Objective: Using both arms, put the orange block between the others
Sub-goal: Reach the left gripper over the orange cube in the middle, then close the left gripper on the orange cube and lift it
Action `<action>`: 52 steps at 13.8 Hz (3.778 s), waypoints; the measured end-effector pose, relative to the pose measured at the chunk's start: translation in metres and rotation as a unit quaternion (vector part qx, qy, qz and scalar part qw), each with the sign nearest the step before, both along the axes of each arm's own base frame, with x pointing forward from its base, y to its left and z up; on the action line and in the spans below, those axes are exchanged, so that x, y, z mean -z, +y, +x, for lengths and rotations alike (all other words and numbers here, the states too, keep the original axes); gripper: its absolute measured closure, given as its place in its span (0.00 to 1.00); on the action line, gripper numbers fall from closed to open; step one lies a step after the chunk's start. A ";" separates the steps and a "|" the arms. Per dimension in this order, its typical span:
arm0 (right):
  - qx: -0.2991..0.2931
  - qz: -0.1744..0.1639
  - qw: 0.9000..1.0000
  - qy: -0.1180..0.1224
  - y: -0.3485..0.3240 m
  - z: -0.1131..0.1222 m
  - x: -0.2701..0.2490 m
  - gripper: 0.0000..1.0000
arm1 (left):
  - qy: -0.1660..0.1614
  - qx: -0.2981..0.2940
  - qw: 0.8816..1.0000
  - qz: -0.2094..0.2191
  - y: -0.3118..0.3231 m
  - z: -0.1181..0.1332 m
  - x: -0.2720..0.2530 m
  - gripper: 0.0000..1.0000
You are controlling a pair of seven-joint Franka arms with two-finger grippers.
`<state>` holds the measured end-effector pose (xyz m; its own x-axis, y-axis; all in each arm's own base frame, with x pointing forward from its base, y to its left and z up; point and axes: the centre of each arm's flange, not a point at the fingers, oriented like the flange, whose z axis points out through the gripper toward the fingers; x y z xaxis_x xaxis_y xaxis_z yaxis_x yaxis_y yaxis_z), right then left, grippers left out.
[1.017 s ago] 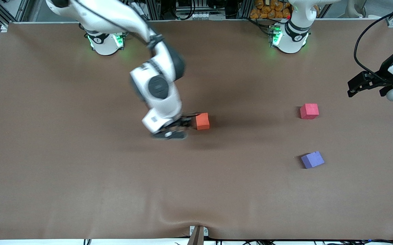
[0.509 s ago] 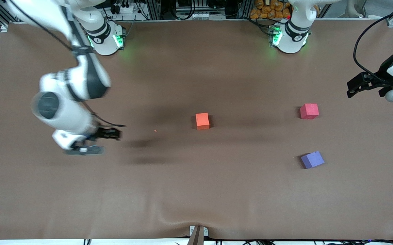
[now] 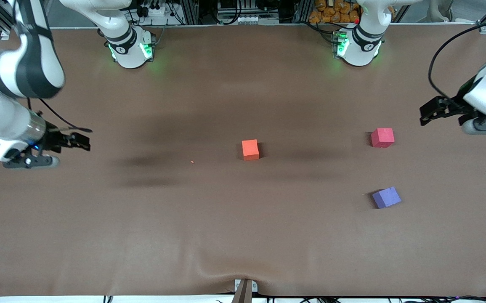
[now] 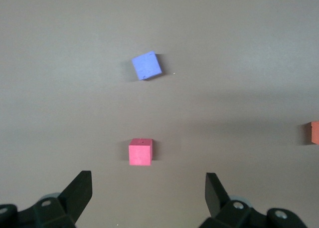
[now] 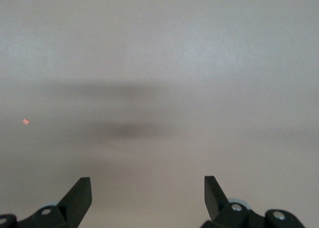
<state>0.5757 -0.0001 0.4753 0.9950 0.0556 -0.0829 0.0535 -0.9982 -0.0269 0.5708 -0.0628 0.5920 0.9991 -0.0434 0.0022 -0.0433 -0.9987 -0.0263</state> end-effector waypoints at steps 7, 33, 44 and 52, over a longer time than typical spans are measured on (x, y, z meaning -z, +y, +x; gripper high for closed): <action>0.029 0.001 0.999 0.019 -0.032 -0.017 -0.127 0.00 | 0.024 -0.020 1.000 -0.002 -0.147 0.008 0.077 0.00; 0.049 -0.002 0.998 -0.031 -0.026 -0.027 -0.208 0.00 | 0.028 -0.101 0.995 -0.006 -0.443 -0.066 0.352 0.00; 0.049 -0.002 0.998 -0.031 -0.026 -0.027 -0.208 0.00 | 0.020 -0.114 0.993 -0.021 -0.441 -0.079 0.378 0.04; 0.049 -0.002 0.998 -0.031 -0.026 -0.027 -0.208 0.00 | 0.011 -0.129 0.991 -0.029 -0.429 -0.061 0.365 0.47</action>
